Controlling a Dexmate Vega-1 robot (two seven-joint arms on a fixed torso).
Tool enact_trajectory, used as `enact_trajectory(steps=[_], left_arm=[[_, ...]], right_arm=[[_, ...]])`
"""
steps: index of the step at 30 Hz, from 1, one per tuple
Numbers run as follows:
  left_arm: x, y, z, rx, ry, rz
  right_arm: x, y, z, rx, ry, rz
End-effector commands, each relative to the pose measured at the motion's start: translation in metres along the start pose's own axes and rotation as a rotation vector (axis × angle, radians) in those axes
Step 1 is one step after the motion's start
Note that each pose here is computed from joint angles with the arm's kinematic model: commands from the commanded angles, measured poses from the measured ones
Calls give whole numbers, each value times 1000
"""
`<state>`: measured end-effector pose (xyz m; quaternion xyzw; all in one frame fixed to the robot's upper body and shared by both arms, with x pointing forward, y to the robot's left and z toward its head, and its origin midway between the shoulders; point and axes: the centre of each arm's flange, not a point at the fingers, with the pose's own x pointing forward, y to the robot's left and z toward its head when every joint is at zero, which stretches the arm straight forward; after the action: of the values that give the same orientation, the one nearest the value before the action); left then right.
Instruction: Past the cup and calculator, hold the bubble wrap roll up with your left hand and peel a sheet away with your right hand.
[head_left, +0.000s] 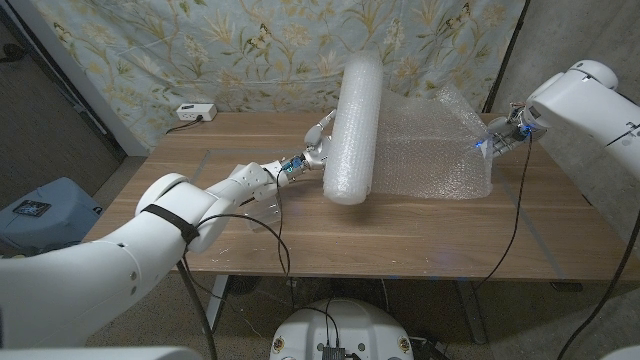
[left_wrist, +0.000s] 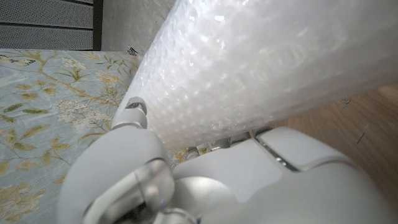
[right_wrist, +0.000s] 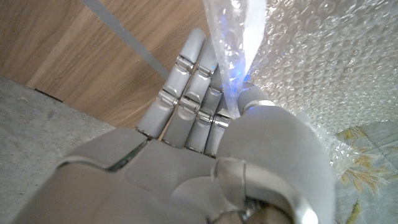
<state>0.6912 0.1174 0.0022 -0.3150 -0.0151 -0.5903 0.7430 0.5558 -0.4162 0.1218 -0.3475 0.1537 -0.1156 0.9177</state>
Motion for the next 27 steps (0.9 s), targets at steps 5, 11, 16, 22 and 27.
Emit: enact_trajectory(steps=[5, 11, 16, 22, 27], left_arm=[[-8, 5, 0, -19, -22, 13], [-10, 7, 1, -22, -31, 25], [-10, 8, 2, -26, -40, 35], [-13, 11, 4, -24, -51, 53], [-14, 13, 5, -29, -61, 64]], right_arm=[[8, -2, -4, 7, 45, 7], [9, -3, -4, 5, 50, 9], [11, -3, -2, 3, 55, 10], [13, -2, 1, -3, 59, 13], [13, -1, 5, -7, 58, 13]])
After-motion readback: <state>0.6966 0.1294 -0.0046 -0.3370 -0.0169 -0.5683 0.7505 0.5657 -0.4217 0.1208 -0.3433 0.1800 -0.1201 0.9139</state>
